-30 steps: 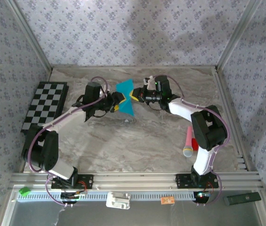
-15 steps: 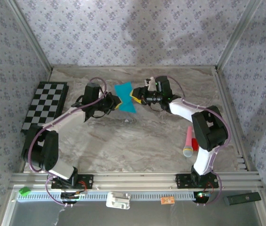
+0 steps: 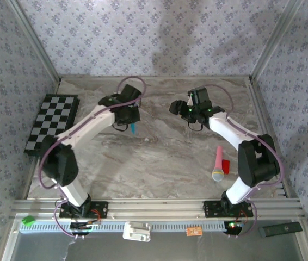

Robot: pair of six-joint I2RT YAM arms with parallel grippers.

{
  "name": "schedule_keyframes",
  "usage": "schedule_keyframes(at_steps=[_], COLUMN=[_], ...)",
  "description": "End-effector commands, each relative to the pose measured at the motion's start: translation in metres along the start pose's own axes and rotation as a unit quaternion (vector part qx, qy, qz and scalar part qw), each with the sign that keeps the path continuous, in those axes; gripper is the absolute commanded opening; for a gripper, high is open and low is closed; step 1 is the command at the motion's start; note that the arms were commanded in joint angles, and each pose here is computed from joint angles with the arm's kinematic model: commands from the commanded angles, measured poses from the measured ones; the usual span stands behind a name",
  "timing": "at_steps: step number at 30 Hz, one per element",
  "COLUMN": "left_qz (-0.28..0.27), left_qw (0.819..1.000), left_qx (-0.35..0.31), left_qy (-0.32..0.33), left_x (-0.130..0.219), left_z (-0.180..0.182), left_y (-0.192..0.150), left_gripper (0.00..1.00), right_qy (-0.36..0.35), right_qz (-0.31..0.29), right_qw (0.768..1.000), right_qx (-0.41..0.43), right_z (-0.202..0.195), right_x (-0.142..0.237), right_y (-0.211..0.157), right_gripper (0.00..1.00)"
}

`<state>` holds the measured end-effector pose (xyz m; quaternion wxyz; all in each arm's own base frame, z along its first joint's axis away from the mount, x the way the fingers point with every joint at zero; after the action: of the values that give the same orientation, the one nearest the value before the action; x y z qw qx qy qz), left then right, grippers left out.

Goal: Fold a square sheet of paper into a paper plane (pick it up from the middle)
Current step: Turn over the paper at the center of the table, then move the paper to the center of the table.

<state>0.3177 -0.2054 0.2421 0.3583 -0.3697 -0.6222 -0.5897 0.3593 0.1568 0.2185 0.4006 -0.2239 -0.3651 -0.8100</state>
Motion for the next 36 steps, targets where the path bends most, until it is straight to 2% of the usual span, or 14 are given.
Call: schedule_keyframes(at_steps=[1, 4, 8, 13, 19, 24, 27, 32, 36], left_qz=[0.022, 0.022, 0.031, 0.070, 0.116, 0.121, 0.102, 0.062, 0.041], left_qw=[0.978, 0.969, 0.970, 0.982, 0.991, 0.982, 0.975, 0.972, 0.963], left_qx=[-0.110, -0.138, -0.143, -0.117, -0.060, 0.044, 0.092, 0.167, 0.227], left_qy=[0.175, 0.204, 0.193, 0.127, -0.014, -0.137, -0.173, -0.151, -0.137], left_x=[-0.007, -0.019, -0.039, -0.063, -0.072, -0.066, -0.057, -0.041, -0.031], left_z=[0.008, -0.008, -0.028, -0.046, -0.058, -0.035, -0.012, 0.049, 0.101], left_y=[-0.013, -0.016, -0.022, -0.034, -0.038, -0.023, -0.015, -0.013, -0.023], left_gripper=[0.08, 0.08, 0.08, 0.13, 0.36, 0.46, 0.51, 0.57, 0.67], right_qy=[-0.065, -0.089, -0.123, -0.149, -0.151, -0.120, -0.100, -0.056, -0.018], right_qz=[-0.034, -0.045, -0.067, -0.085, -0.089, -0.061, -0.019, 0.061, 0.117], right_qw=[0.997, 0.995, 0.989, 0.981, 0.980, 0.989, 0.995, 0.996, 0.989], right_qx=[0.012, -0.007, -0.046, -0.088, -0.092, -0.067, -0.024, 0.041, 0.087], right_z=[-0.011, -0.023, -0.041, -0.063, -0.068, -0.057, -0.036, 0.008, 0.053], right_x=[0.016, 0.020, 0.028, 0.038, 0.040, 0.027, 0.008, -0.034, -0.066], right_y=[0.005, 0.005, 0.005, 0.004, 0.003, 0.000, -0.010, -0.044, -0.073], right_gripper=[0.69, 0.69, 0.69, 0.68, 0.67, 0.66, 0.64, 0.58, 0.54])
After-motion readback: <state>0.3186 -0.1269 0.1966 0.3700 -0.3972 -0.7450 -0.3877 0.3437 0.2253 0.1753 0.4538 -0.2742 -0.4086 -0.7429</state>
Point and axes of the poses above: each hand's point on the last joint's axis, 136 mm out from that joint toward the fingers, its own x axis back along the fingers, its own z axis along the line the jaws close on, y = z × x, the point moved 9 cm from there along x, back along the fingers, and after that the axes turned 4 degrees about -x, right-handed, at the moved point
